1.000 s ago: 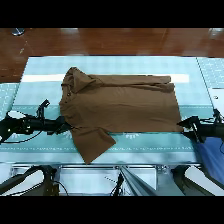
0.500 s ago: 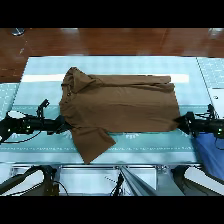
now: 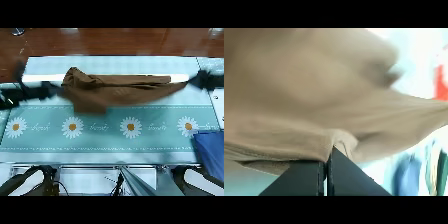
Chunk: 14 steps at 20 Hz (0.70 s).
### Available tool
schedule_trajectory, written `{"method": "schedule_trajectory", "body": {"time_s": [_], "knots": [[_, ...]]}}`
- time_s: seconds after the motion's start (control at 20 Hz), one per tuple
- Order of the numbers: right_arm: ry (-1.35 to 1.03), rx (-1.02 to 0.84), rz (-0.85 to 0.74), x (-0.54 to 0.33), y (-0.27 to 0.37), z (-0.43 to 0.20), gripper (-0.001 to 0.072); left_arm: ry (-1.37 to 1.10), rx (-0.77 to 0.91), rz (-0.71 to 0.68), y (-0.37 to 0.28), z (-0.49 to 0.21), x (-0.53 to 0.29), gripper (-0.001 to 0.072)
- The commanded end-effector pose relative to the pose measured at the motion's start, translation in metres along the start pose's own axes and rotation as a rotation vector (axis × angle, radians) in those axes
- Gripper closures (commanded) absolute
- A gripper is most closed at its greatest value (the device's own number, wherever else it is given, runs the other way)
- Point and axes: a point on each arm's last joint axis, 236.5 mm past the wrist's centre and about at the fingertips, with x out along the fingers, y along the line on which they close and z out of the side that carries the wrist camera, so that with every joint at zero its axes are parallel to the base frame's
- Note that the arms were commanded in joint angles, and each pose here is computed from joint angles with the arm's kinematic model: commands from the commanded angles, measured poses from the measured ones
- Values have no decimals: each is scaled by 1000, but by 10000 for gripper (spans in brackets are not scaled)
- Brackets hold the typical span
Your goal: Fold the shirts.
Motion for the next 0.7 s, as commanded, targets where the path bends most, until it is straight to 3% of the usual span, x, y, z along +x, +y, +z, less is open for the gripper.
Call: {"method": "schedule_trajectory", "body": {"time_s": [0.0, 0.1, 0.25, 0.4, 0.65], "knots": [[-260, -315, 77, -88, 148, 78, 685, -301, 348, -133, -152, 100, -75, 689], [-427, -470, 83, -154, 213, 89, 685, -483, 519, -133, -232, 129, -133, 689], [-612, -657, 33, -239, 267, 60, 686, -677, 797, -94, -326, 120, -210, 689], [-697, -744, -46, -292, 287, 9, 686, -793, 927, 131, -344, 86, -267, 689], [-755, -764, -182, -341, 282, -58, 685, -940, 966, 451, -334, 28, -346, 689]]}}
